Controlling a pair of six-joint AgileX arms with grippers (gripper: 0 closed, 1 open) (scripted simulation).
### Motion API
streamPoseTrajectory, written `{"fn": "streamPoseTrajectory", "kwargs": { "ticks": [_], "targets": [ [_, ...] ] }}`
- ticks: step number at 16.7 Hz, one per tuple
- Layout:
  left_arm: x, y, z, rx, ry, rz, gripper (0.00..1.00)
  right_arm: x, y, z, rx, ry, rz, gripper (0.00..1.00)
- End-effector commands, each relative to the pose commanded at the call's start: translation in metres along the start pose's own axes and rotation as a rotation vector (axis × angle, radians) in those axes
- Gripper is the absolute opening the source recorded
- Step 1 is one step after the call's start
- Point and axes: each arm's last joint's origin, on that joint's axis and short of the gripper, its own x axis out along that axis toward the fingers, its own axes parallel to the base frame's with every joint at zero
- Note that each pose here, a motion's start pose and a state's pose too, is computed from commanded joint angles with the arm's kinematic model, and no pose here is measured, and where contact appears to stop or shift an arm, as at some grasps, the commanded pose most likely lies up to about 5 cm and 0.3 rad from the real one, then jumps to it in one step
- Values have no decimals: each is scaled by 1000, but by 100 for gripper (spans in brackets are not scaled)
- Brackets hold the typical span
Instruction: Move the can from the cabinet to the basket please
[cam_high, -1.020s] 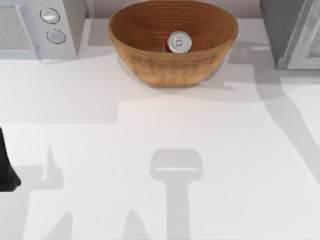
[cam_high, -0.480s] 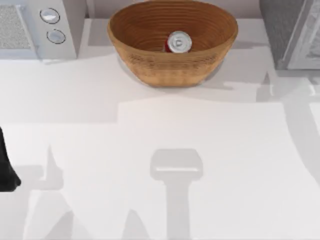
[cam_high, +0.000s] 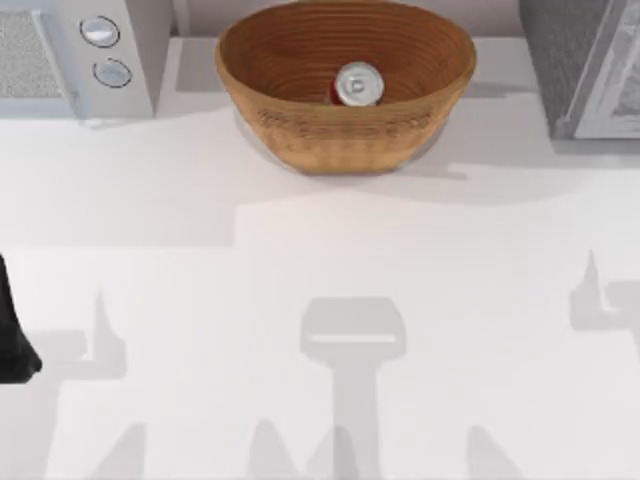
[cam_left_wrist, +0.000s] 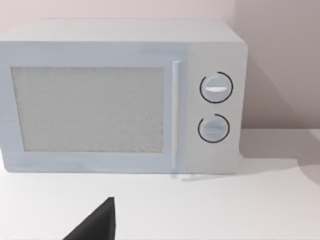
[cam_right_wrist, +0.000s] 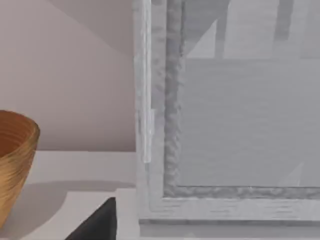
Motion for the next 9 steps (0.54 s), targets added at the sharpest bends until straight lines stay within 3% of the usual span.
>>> {"fn": "streamPoseTrajectory", "kwargs": {
  "ticks": [4,9],
  "targets": [
    [0,0,0,0,0,0,100,-6,-5,-67,8,-28,8,100],
    [0,0,0,0,0,0,100,-6,-6,-91,10,-50,12,100]
  ]
}}
